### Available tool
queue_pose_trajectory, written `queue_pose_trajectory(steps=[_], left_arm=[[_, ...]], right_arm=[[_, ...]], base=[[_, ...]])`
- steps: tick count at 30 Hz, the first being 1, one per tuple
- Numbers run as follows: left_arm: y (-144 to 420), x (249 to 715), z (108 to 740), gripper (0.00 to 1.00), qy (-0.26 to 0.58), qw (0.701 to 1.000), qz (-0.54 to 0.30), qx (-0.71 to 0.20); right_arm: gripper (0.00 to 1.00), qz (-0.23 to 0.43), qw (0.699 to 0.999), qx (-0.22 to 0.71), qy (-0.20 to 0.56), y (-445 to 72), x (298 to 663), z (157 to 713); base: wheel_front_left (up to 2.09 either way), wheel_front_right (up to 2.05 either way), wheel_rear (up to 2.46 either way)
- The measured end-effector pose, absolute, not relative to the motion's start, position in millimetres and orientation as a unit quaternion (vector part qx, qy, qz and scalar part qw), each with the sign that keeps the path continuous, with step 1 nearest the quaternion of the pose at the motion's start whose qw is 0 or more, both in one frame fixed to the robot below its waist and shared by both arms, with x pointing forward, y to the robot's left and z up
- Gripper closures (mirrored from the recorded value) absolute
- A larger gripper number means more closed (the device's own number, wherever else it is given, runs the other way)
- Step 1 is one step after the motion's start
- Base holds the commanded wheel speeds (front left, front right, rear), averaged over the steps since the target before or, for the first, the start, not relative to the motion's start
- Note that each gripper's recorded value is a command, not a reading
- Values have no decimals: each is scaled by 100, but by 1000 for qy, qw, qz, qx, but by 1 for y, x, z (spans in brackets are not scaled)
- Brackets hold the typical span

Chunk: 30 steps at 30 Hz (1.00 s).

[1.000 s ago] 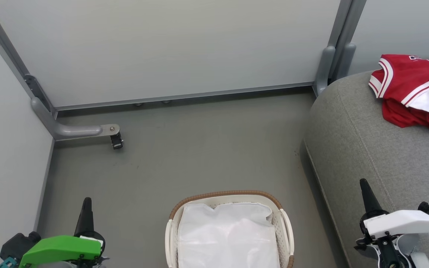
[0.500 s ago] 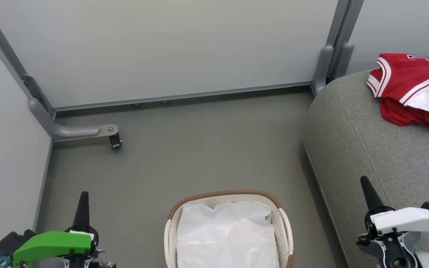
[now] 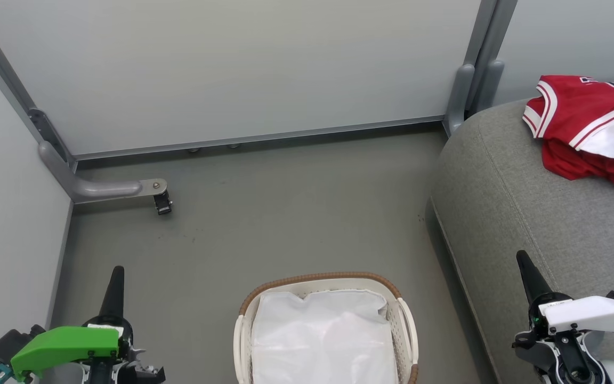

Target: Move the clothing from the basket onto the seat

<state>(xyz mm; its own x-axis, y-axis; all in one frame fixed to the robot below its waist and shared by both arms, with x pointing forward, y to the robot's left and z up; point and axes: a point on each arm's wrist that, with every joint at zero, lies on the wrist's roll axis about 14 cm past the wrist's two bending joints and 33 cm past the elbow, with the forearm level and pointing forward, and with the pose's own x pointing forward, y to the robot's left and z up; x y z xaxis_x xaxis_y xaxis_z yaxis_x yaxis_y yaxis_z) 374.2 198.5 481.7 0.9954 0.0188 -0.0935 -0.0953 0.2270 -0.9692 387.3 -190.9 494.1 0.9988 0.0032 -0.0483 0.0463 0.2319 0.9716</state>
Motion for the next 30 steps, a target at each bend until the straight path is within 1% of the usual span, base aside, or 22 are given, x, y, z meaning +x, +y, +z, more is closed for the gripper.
queue_pose_trajectory(steps=[30], left_arm=[[199,385,499,100,10,715,11,-698]], right_arm=[[100,-5,716,698,6,-198,388,503]], base=[[0,0,0]])
